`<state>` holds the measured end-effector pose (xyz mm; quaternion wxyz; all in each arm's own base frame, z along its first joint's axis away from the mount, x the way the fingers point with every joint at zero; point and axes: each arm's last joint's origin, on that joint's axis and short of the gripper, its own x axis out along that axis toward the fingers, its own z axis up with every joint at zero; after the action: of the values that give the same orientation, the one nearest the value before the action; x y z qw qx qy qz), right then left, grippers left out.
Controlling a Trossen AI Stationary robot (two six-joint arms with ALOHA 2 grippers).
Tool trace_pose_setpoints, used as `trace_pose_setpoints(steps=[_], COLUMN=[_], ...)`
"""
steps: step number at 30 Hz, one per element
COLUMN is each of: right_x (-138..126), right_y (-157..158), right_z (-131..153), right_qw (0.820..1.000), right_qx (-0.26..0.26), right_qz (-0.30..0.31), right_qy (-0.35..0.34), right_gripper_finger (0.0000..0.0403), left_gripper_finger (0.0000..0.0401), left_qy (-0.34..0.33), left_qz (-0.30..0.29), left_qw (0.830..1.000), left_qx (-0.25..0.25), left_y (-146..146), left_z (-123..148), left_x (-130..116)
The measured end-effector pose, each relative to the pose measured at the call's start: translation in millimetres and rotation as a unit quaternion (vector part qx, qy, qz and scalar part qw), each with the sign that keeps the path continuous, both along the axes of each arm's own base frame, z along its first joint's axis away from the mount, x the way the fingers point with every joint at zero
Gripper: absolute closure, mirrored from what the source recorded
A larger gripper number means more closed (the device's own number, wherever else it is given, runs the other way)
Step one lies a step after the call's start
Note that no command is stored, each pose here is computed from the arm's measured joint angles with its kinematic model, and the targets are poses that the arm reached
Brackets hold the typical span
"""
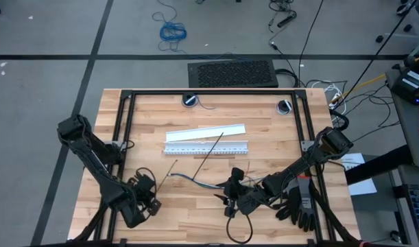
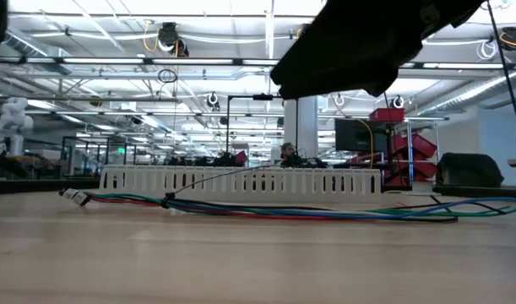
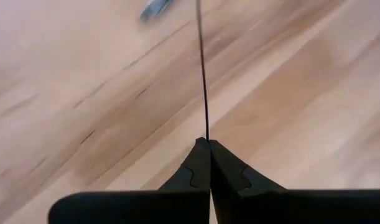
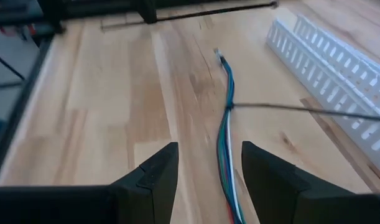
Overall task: Ziptie cables
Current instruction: Wrap the black zip tie around the colored cable wires
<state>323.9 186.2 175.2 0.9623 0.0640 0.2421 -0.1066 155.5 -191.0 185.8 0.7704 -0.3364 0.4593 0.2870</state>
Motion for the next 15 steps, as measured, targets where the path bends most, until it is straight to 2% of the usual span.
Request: trace_pose_setpoints(steps=[3, 6, 10, 13, 15], right_x=[3.0, 4.8, 2.6, -3.9, -10.1], right_y=[2.0, 7.0, 22.8, 39.6, 47.1], right_z=[5.1, 11.9, 26.3, 43.5, 51.6], right_qw=[0.999, 0.998, 0.990, 0.975, 0.968], right_qx=[0.018, 0.015, -0.001, -0.007, -0.019], right_qz=[0.000, 0.017, 0.061, 0.099, 0.116], right_qy=[-0.029, -0.061, -0.126, -0.200, -0.222], right_gripper_finger=[0.0239, 0.0239, 0.0239, 0.0239, 0.0239], left_gripper_finger=[0.0401, 0.0401, 0.0401, 0.0401, 0.0401], left_qy=[-0.054, -0.120, -0.217, -0.262, -0.279], left_qz=[-0.035, -0.073, -0.136, -0.163, -0.190], left_qw=[0.997, 0.988, 0.960, 0.939, 0.926], left_qx=[0.033, 0.061, 0.115, 0.152, 0.171], left_y=[-2.9, -10.5, -21.5, -26.7, -29.1], left_z=[12.7, 23.3, 33.7, 41.2, 46.0], left_x=[6.5, 15.0, 27.6, 34.4, 39.8])
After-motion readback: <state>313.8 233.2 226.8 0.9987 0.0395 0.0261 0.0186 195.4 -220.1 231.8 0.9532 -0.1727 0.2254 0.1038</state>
